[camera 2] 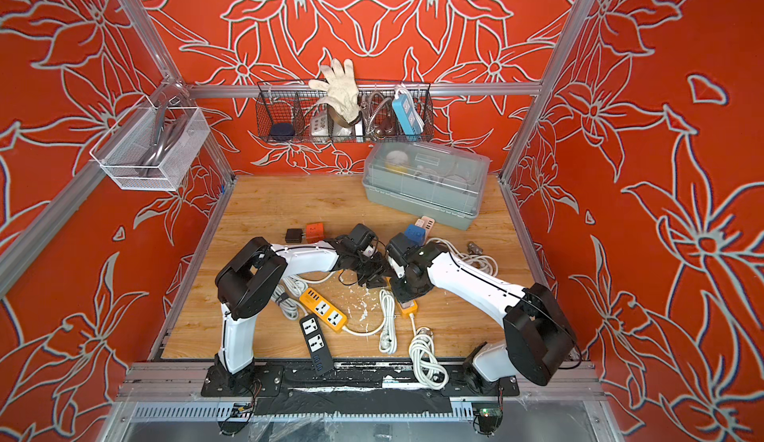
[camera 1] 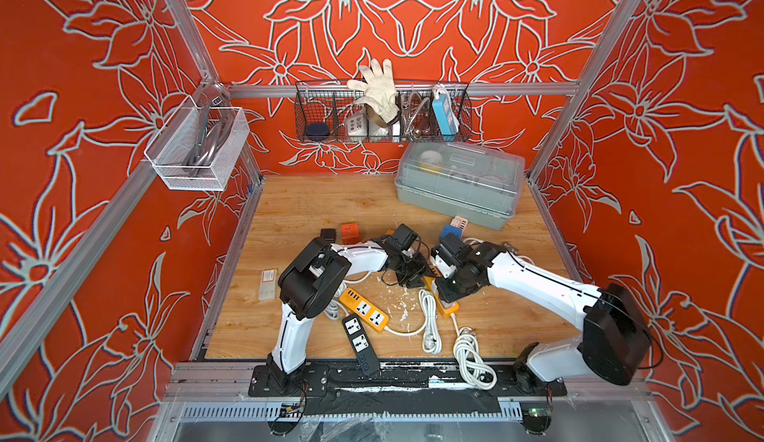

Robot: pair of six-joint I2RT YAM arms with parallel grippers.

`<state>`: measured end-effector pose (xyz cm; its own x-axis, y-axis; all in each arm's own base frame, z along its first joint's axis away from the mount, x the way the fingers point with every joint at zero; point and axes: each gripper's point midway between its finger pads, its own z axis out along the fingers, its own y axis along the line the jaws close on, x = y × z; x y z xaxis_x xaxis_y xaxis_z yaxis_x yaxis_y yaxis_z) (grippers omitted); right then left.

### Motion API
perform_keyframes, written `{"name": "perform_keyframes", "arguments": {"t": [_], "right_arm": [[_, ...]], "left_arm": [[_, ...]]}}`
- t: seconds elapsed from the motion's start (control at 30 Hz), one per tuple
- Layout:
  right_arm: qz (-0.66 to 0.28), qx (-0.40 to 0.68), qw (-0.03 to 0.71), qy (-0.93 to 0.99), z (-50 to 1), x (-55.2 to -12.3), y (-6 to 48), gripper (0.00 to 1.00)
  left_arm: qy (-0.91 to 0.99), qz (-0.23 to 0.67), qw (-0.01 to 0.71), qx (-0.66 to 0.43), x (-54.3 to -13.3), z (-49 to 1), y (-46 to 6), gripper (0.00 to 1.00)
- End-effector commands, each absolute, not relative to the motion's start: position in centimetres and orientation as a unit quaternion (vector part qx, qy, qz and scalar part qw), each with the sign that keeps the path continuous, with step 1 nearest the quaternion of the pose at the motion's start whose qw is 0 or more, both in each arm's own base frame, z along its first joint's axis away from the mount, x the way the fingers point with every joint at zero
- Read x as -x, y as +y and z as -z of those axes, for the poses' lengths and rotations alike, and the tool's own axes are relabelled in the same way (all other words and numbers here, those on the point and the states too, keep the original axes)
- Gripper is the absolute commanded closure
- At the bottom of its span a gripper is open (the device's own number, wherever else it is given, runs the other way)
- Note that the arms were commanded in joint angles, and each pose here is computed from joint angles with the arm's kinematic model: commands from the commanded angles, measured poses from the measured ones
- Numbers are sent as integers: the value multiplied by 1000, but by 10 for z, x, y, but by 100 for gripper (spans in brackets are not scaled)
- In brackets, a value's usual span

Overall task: Pull the plug off the socket
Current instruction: Remove the plug from the socket, then place the plug at the center of the board.

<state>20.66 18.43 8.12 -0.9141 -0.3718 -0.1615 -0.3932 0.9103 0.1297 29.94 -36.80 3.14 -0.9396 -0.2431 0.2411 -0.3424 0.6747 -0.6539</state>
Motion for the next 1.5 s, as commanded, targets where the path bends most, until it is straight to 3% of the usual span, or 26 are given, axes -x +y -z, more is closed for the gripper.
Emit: {"name": "perform_keyframes", "arguments": {"t": [0.0,0.27,0.37,0.57,0.8,0.97,1.13,1.3,1.47], "right_arm": [[-100,165,106,976,-96,-232,178,82],[-133,183,130,965,-93,-205,212,85],[-130,160,143,968,-108,-223,213,85],[-218,77,110,967,-119,-253,193,85],[-178,114,122,970,-109,-215,184,86],[-154,106,211,959,-141,-211,160,85],[-233,77,272,930,-173,-213,162,84],[-364,15,319,875,-209,-223,176,84],[-489,-37,295,820,-226,-238,203,83]], "left_arm": [[-945,-196,137,-221,-245,52,-304,51],[-950,-166,145,-222,-240,63,-295,58],[-951,-154,146,-225,-238,69,-291,59],[-952,-132,152,-232,-229,81,-280,63],[-955,-147,149,-212,-233,78,-286,63],[-938,-310,103,-115,-275,9,-350,58],[-916,-400,14,4,-301,-97,-381,51],[-927,-356,-101,66,-301,-155,-345,44],[-934,-263,-229,75,-290,-187,-276,37]]}}
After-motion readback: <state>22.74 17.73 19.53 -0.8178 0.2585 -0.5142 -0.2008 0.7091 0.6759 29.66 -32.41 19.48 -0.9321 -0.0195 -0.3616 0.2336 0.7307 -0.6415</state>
